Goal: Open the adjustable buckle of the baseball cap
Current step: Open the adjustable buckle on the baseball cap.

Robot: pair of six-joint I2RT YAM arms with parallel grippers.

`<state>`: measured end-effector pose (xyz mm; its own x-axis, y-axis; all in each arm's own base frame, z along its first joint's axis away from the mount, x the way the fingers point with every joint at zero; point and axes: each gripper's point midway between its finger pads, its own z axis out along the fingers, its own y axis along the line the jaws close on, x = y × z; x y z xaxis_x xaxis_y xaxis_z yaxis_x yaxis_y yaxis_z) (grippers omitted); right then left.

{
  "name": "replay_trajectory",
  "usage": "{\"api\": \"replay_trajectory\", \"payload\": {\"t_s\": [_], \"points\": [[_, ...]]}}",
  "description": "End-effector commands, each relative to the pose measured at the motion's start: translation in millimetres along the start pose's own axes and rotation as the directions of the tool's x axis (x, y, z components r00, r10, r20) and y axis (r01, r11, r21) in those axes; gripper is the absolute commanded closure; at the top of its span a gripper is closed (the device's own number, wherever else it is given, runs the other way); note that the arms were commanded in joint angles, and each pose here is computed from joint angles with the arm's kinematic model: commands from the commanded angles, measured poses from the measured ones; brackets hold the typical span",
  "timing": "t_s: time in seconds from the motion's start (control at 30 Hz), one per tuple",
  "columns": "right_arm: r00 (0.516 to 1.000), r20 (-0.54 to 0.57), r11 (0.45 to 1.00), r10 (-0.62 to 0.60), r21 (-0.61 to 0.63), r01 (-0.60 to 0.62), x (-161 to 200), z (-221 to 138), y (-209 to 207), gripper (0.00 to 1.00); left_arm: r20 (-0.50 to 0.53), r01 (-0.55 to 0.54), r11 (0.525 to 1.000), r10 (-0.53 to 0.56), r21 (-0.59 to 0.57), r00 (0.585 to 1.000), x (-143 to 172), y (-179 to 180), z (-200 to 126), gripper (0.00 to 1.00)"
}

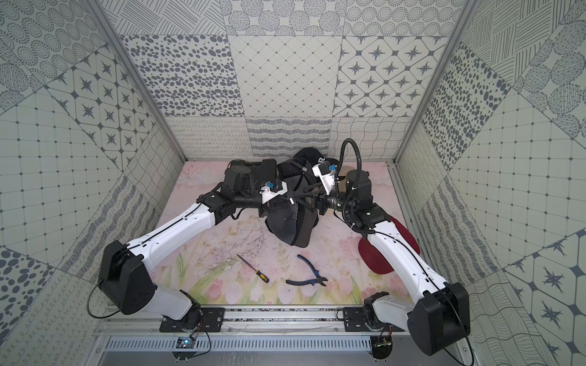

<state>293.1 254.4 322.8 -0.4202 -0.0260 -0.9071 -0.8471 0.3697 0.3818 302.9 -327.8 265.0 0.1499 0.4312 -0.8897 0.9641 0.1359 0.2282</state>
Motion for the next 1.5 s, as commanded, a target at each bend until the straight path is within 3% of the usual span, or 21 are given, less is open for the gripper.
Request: {"api": "replay_trajectory", "payload": {"t_s": [0.0, 0.5, 0.7, 0.93, 1.03, 1.2, 1.3, 1.47], "points": [[1.000, -0.009, 1.000, -0.009, 0.006, 0.009, -6, 13, 1, 0.42, 0.029, 0.044, 0.998, -0.045, 0.047, 0.999, -13, -6, 1, 1.00], [0.999, -0.022, 0.996, 0.039, 0.076, -0.037, -8, 30, -18, 0.50, 0.015, 0.069, 0.995, -0.071, 0.071, 0.997, -12, -10, 3, 1.00], [0.998, -0.036, 0.998, 0.043, 0.057, -0.041, -7, 36, -19, 0.59, 0.009, 0.074, 0.994, -0.075, 0.075, 0.997, -11, -10, 4, 1.00], [0.999, -0.054, 1.000, -0.003, 0.029, 0.004, -2, 38, -9, 0.80, -0.005, 0.086, 0.994, -0.086, 0.066, 0.996, -8, -7, 7, 1.00], [0.999, -0.044, 0.999, -0.031, 0.042, 0.033, -2, 32, -7, 0.83, -0.029, 0.130, 0.991, -0.129, 0.020, 0.991, -4, 4, 11, 1.00], [0.996, -0.055, 0.996, -0.070, 0.047, 0.073, 6, 24, -2, 1.00, -0.075, 0.252, 0.964, -0.258, -0.078, 0.963, 6, 27, 18, 1.00], [0.994, -0.072, 0.996, -0.077, 0.039, 0.080, 14, 23, 0, 1.00, -0.116, 0.310, 0.950, -0.312, -0.035, 0.943, 7, 26, 25, 1.00], [0.992, -0.081, 0.995, -0.096, -0.005, 0.096, 18, 20, 8, 1.00, -0.169, 0.402, 0.914, -0.406, -0.057, 0.898, 16, 36, 37, 1.00]]}}
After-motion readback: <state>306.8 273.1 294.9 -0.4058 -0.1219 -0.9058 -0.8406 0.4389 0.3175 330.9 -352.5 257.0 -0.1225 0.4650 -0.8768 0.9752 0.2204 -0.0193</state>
